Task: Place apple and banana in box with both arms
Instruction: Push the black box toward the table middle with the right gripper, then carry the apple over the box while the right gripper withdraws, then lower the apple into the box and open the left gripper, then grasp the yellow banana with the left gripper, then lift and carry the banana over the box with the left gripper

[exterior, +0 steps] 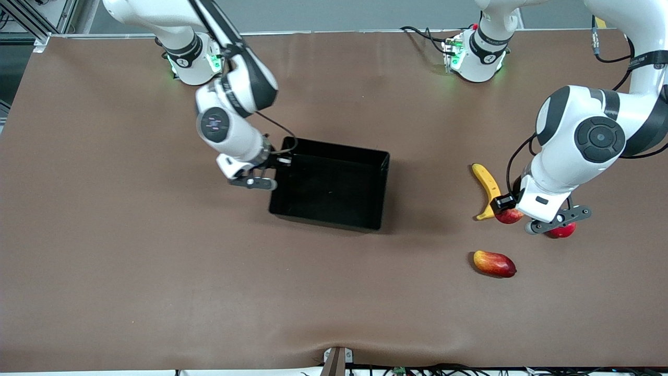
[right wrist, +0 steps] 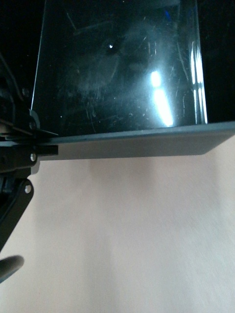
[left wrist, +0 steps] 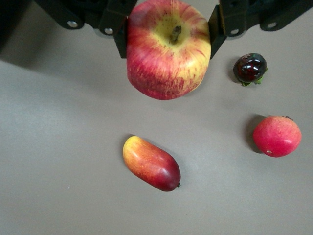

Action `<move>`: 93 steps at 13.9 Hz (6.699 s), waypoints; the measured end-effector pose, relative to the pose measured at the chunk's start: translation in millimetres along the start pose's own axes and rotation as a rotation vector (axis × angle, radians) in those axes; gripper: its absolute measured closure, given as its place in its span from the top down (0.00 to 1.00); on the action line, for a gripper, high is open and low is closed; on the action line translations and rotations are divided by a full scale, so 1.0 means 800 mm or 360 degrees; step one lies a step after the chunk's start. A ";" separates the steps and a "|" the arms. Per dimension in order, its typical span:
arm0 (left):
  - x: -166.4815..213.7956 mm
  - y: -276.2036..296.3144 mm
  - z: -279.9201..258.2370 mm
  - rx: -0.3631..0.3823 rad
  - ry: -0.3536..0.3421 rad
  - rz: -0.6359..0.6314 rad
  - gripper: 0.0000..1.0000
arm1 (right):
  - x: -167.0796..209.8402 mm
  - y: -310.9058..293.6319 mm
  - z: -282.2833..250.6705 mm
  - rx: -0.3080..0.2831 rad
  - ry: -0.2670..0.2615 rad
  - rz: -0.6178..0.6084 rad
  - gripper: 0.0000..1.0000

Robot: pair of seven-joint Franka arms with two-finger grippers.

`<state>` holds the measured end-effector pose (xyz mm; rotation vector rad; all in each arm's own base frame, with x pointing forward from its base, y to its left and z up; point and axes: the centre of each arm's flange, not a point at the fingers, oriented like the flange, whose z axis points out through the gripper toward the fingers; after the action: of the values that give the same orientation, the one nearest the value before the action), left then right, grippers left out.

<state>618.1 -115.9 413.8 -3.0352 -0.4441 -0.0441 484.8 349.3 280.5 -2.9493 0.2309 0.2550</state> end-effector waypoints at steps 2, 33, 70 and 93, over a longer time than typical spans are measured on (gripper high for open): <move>-0.005 0.009 -0.001 0.0005 -0.0008 0.0002 0.64 | 0.000 -0.024 0.013 -0.0002 0.0001 -0.0027 0.06; -0.189 0.278 0.081 -0.0101 -0.0228 -0.0204 0.64 | 0.116 0.318 -0.448 -0.0208 0.0038 0.0079 1.00; -0.016 -0.079 0.292 0.0042 -0.0444 -0.0165 0.70 | 0.033 0.385 -0.549 -0.0262 0.0133 -0.0155 1.00; -0.116 0.253 0.012 -0.0070 -0.0266 -0.0160 0.39 | 0.033 0.384 -0.549 -0.0262 0.0132 -0.0161 1.00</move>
<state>587.6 -335.3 386.7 -3.0697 -0.6163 0.1977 527.2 -33.7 653.5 -3.1263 0.0738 0.1448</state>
